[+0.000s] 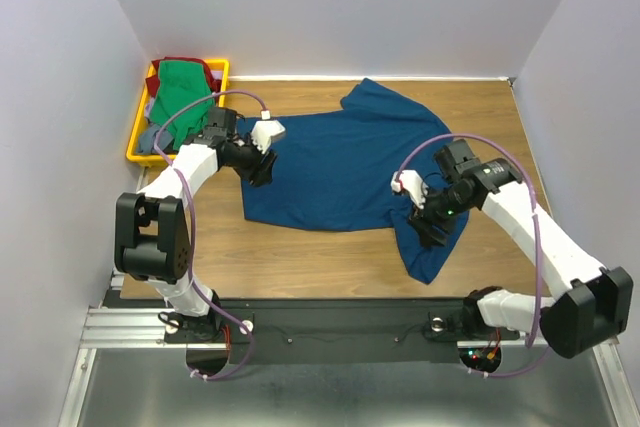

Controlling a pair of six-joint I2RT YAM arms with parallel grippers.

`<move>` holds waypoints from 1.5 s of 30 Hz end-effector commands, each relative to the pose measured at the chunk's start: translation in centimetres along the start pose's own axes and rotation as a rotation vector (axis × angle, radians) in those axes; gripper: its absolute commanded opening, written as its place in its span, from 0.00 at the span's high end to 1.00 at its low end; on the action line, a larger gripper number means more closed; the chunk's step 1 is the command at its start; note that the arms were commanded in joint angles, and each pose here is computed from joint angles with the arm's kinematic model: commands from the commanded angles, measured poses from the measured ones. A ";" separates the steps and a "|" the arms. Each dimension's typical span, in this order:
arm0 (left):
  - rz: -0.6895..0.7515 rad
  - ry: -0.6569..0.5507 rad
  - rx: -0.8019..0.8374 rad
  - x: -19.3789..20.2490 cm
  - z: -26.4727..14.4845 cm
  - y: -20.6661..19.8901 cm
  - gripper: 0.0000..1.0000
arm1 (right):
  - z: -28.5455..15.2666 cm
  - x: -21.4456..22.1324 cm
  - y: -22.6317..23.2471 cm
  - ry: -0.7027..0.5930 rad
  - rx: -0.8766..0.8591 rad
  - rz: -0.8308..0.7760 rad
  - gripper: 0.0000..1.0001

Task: Fold and stack the t-shirts
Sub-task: Flatten the tshirt out

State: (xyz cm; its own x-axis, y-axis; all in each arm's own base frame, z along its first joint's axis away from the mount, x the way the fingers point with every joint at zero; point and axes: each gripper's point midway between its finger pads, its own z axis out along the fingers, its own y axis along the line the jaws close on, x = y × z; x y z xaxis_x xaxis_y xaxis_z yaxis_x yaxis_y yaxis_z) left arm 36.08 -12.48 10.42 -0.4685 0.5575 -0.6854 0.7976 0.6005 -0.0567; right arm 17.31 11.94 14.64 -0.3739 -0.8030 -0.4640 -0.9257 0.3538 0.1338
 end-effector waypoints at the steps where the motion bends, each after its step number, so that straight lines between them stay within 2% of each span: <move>1: 0.122 -0.026 0.075 -0.4 -0.8 -2.7 0.41 | 2.6 2.7 -3.7 0.063 0.095 0.183 0.41; 3: 0.144 -0.020 0.093 -0.2 -0.4 -3.4 0.43 | 2.8 2.9 -5.5 0.019 0.090 0.260 0.44; 7: 0.223 0.006 0.132 0.0 0.8 -4.9 0.46 | 1.5 4.2 -10.9 -0.054 0.097 0.520 0.52; 11: 0.304 0.036 0.151 -0.2 2.5 -6.1 0.46 | 2.9 5.8 -13.1 -0.030 0.046 0.640 0.56; 17: 0.341 0.067 0.051 -0.3 3.6 -4.0 0.46 | 5.1 7.4 -13.9 0.023 0.030 0.691 0.58; 21: 0.369 0.145 0.008 0.9 4.0 -2.4 0.43 | 6.4 9.0 -13.9 0.083 0.024 0.713 0.58; 25: 0.386 0.188 0.003 2.2 4.1 -1.8 0.41 | 7.0 10.2 -13.7 0.129 0.027 0.716 0.58; 31: 0.392 0.258 0.043 4.5 3.9 -1.6 0.42 | 7.1 10.8 -13.9 0.153 0.041 0.710 0.57; 38: 0.392 0.318 0.083 6.8 3.3 -1.7 0.52 | 7.0 10.7 -14.3 0.157 0.049 0.711 0.57; 41: 0.420 0.310 0.098 7.0 2.7 -2.3 0.72 | 7.1 10.9 -14.3 0.162 0.048 0.714 0.57; 45: 0.455 0.270 0.130 6.3 1.4 -3.6 0.88 | 7.2 10.9 -14.3 0.166 0.048 0.717 0.57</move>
State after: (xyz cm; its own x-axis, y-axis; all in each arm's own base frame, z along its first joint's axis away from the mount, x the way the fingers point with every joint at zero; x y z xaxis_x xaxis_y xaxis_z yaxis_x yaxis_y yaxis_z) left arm 32.66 -11.66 3.08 -0.1984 0.8862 -0.4188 0.9601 0.2616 0.0987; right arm 26.34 2.27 2.35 -0.8959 -0.4159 -0.1561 -0.4438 0.8240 0.3522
